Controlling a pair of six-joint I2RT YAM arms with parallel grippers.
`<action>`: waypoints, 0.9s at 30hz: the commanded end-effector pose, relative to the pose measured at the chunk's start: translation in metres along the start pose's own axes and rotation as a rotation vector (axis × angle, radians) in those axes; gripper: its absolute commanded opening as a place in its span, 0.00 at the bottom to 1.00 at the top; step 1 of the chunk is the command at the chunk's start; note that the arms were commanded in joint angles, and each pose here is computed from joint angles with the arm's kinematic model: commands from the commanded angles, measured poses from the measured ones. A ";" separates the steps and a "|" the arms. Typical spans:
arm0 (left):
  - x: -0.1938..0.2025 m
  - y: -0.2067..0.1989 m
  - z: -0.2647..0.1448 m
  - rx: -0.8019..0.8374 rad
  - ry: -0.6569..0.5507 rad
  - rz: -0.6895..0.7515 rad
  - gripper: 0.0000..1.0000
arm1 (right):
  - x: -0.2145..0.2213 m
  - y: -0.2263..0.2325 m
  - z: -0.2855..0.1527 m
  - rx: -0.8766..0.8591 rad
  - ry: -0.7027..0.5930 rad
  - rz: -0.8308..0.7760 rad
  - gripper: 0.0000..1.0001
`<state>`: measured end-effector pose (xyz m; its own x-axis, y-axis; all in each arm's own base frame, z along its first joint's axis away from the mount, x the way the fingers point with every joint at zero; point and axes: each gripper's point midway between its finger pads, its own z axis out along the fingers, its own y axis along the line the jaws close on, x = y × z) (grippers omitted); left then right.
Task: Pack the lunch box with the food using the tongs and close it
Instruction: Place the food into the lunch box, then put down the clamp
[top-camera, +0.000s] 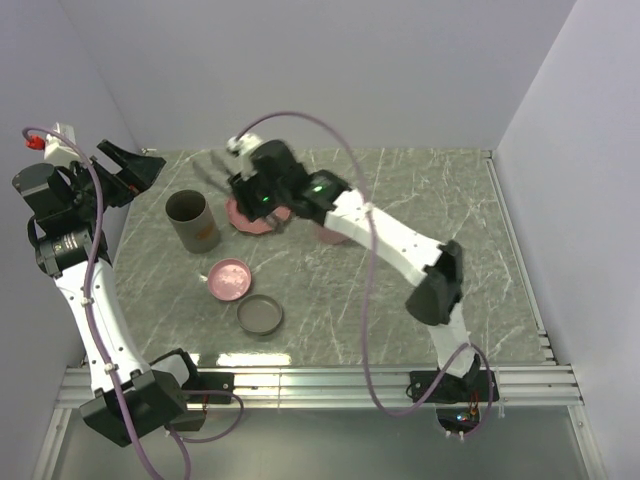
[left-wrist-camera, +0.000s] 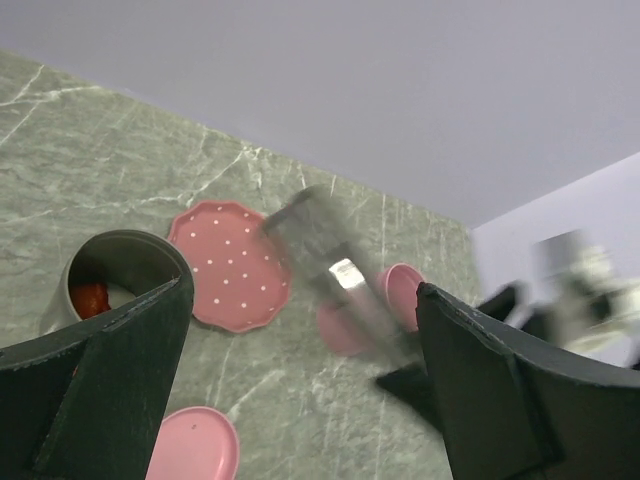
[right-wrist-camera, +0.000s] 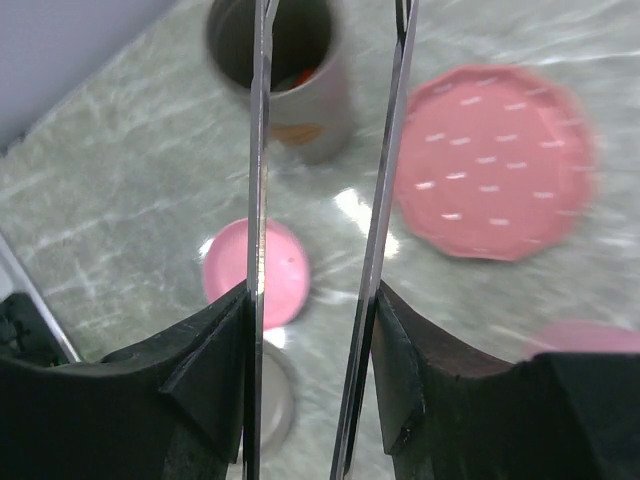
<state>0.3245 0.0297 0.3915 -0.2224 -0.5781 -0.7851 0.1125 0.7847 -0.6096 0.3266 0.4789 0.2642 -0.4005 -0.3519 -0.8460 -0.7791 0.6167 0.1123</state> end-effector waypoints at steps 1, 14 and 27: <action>-0.006 -0.009 -0.004 0.034 0.007 0.086 0.99 | -0.068 -0.060 -0.088 0.113 -0.208 0.044 0.53; -0.002 0.001 0.002 0.018 0.117 0.241 1.00 | 0.070 -0.257 -0.204 0.469 -0.060 0.344 0.52; 0.031 0.019 0.019 -0.020 0.282 0.318 0.99 | 0.228 -0.367 -0.228 0.638 0.218 0.550 0.54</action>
<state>0.3444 0.0234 0.3456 -0.4649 -0.2840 -0.8386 0.1708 0.9006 -0.3997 0.3996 0.0207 0.1607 -0.7800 0.0658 -0.6224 -0.0165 0.9920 0.1255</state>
